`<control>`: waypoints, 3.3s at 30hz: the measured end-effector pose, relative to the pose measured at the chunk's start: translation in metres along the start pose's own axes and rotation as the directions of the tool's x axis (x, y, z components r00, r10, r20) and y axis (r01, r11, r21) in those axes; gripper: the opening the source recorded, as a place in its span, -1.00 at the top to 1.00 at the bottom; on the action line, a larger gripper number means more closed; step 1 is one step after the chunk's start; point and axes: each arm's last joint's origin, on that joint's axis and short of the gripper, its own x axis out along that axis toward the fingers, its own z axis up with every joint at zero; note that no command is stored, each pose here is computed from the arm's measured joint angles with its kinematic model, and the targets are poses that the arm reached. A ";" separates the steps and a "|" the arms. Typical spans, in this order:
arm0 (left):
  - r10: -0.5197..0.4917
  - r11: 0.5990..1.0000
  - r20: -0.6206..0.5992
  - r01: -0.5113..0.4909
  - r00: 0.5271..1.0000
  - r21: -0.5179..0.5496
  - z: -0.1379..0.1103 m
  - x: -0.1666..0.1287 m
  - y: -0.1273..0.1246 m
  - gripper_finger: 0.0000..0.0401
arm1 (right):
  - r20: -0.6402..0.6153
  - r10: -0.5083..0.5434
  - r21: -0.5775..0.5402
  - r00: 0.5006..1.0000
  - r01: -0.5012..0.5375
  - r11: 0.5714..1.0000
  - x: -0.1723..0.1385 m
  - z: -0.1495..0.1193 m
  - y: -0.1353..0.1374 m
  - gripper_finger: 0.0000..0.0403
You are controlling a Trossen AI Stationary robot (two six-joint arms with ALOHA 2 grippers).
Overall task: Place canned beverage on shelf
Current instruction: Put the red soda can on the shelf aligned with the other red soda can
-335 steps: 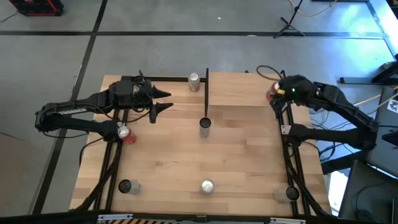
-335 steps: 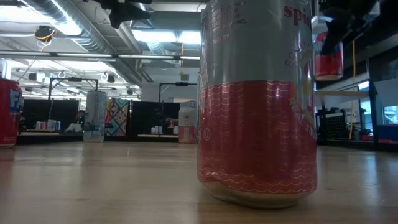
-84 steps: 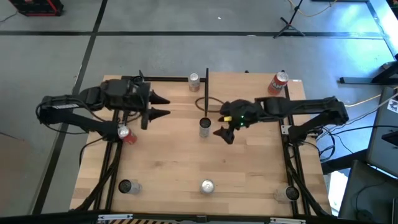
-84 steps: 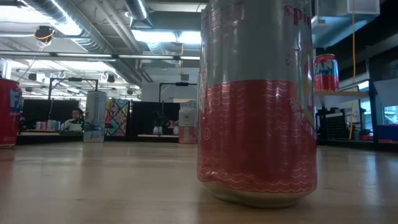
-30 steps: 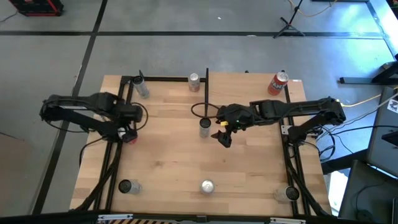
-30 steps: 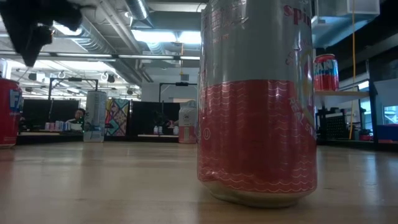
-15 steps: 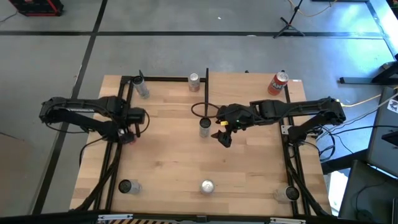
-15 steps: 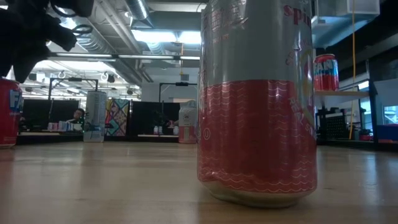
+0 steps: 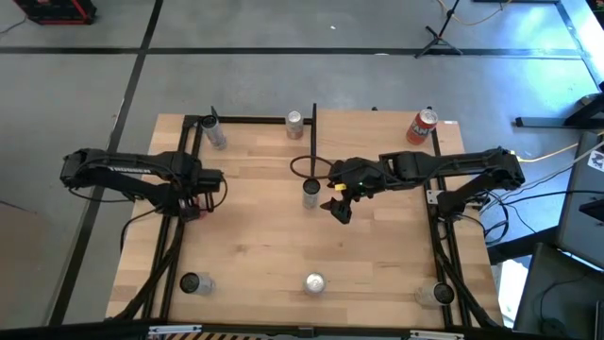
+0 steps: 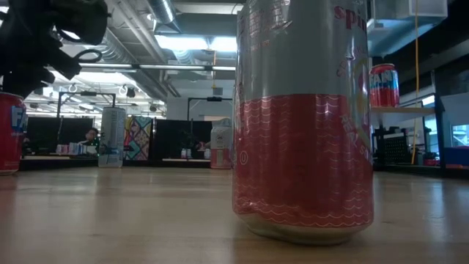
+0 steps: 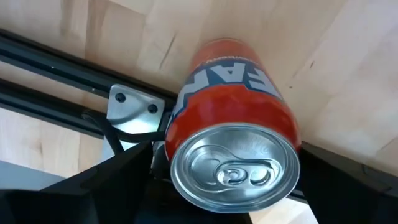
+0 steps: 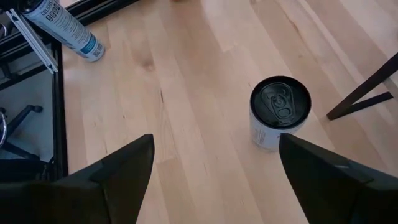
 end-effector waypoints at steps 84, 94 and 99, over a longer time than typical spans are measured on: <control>-0.134 0.854 0.661 -0.252 0.738 0.455 0.116 -0.239 -0.087 -0.27 | 0.355 0.078 -0.314 0.932 0.040 0.948 0.059 0.046 0.018 -0.65; -0.166 0.854 0.658 -0.227 0.735 0.469 0.116 -0.239 -0.088 -0.27 | 0.335 0.117 -0.321 0.935 -0.004 0.947 0.067 0.045 0.019 -0.65; -0.172 0.853 0.660 -0.225 0.731 0.471 0.116 -0.240 -0.089 -0.27 | 0.334 0.117 -0.322 0.935 -0.004 0.947 0.071 0.045 0.019 -0.64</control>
